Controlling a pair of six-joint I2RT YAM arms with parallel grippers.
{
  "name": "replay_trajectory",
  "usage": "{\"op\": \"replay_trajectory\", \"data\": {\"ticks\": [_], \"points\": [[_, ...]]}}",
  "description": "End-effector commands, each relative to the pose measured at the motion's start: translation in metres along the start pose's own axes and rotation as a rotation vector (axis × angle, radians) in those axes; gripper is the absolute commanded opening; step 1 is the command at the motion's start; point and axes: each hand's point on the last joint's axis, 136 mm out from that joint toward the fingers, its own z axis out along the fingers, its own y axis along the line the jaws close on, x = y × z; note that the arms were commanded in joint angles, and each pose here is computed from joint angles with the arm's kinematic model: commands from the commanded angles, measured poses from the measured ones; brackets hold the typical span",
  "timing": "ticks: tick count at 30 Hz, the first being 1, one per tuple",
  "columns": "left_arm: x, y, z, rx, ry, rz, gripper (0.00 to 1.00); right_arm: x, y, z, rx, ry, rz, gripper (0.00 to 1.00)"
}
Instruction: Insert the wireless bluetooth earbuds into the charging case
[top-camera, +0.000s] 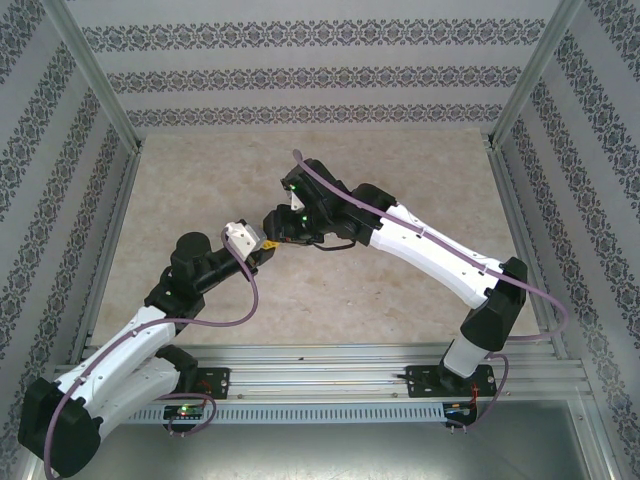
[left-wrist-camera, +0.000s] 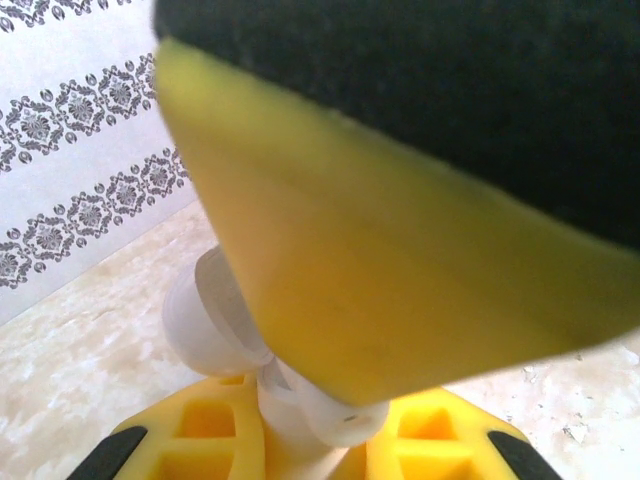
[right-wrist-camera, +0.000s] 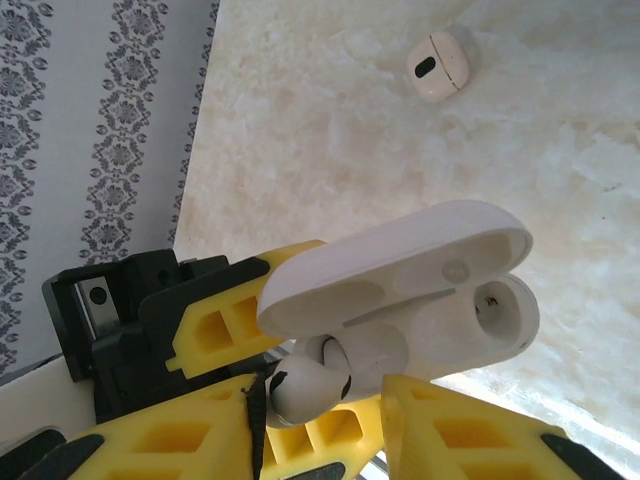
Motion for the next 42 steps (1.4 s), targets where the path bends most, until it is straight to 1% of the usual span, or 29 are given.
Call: {"op": "replay_trajectory", "data": {"ticks": [1, 8, 11, 26, 33, 42], "points": [[-0.012, -0.004, -0.004, 0.002, -0.042, 0.034, 0.00, 0.006, 0.000, -0.002, 0.022, 0.027, -0.035, 0.36], [-0.017, -0.007, -0.007, 0.015, -0.059, 0.033, 0.00, 0.006, 0.003, -0.004, 0.024, 0.038, -0.073, 0.30], [-0.020, -0.010, -0.008, 0.028, -0.069, 0.031, 0.00, 0.006, 0.003, -0.007, 0.029, 0.045, -0.092, 0.29], [-0.023, -0.012, -0.011, 0.040, -0.086, 0.013, 0.00, 0.009, -0.004, -0.012, 0.109, 0.088, -0.191, 0.31], [-0.025, -0.015, -0.014, 0.052, -0.100, 0.008, 0.00, 0.005, -0.010, -0.017, 0.168, 0.075, -0.238, 0.32], [-0.027, -0.017, -0.016, 0.058, -0.111, 0.002, 0.00, 0.003, -0.014, -0.018, 0.198, 0.073, -0.263, 0.32]]}}
